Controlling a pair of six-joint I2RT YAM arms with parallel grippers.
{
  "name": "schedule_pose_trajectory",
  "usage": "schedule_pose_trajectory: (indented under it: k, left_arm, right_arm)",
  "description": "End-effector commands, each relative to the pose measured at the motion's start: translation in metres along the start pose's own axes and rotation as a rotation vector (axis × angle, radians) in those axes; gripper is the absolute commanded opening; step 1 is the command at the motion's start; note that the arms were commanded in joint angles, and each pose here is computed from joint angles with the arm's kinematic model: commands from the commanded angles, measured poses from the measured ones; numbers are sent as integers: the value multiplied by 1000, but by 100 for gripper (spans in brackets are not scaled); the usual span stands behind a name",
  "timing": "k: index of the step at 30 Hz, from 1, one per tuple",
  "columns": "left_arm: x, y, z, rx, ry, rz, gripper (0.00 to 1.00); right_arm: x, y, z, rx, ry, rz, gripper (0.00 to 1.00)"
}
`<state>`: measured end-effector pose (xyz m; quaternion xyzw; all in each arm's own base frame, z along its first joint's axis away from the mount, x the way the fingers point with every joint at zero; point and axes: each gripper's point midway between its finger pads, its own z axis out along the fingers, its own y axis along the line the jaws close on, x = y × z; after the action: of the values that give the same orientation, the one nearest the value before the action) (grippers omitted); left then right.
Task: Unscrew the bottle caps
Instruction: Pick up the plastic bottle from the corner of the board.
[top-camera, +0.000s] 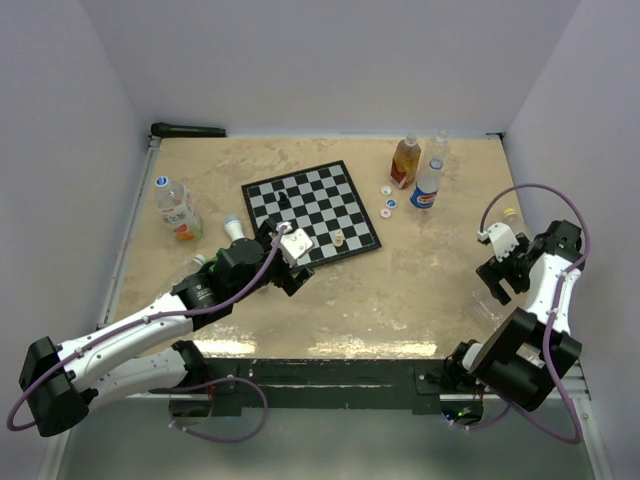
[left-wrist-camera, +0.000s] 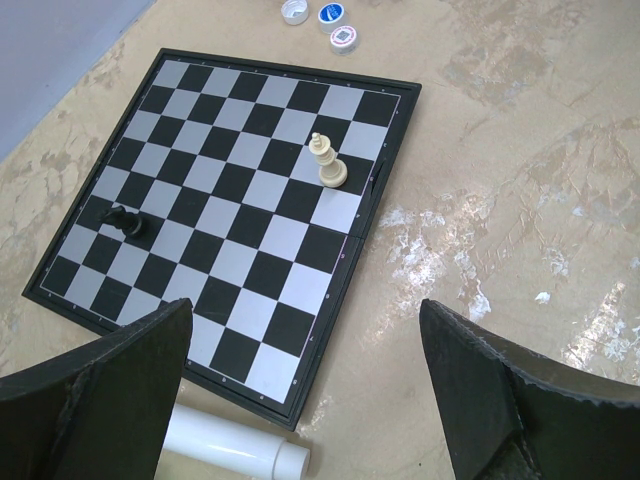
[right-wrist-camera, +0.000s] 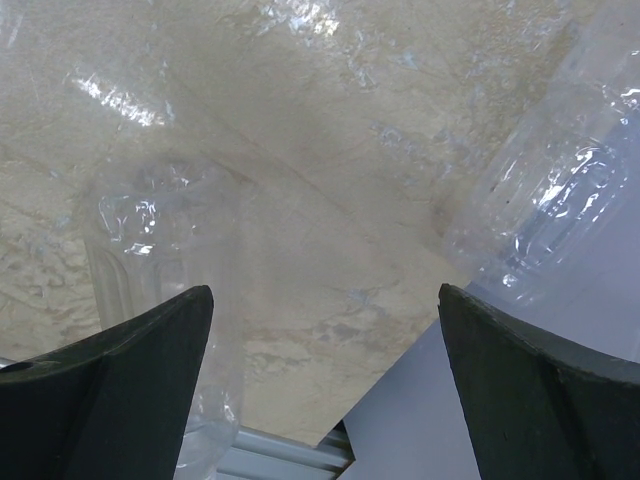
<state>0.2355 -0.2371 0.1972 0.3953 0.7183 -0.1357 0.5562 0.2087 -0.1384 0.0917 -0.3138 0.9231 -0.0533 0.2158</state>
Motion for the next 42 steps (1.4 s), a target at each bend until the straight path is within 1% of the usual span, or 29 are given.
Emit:
schedule_pose_trajectory:
  k: [1,3,6,11,13,17,20,27,31,34,36,42]
  left_arm:
    - [-4,3,1,-12,-16,11,100]
    - [-4,3,1,-12,-15,13,100]
    - [-3,4,2,-13,-12,15,100]
    - [-1,4,3,-16,-5,16,100]
    - [0,4,3,-19,-2,16,100]
    - [1,5,4,-24,3,18,100]
    - [2,6,4,-28,6,18,100]
    - [4,5,5,-26,12,19,100]
    - [4,5,5,-25,13,21,100]
    - [4,5,5,-26,12,21,100]
    - [4,6,5,-29,13,22,100]
    - [3,6,4,-28,9,21,100]
  right_arm:
    - [6,8,-9,-10,28,-46,97]
    - [4,5,-14,14,22,-50,97]
    - [-6,-12,-22,96,-13,-37,97]
    - [-25,-60,-26,224,-67,42,98]
    - [-32,-86,-26,279,-83,87,98]
    - [-39,-118,-9,299,-99,145,98]
    - [-41,-132,6,294,-95,168,97]
    - [-36,-141,40,280,-58,189,95]
    - [-30,-142,62,274,-23,201,92]
    - [-26,-141,76,257,-1,213,88]
    - [-23,-137,85,235,10,218,82]
    - [-16,-123,102,191,37,225,72]
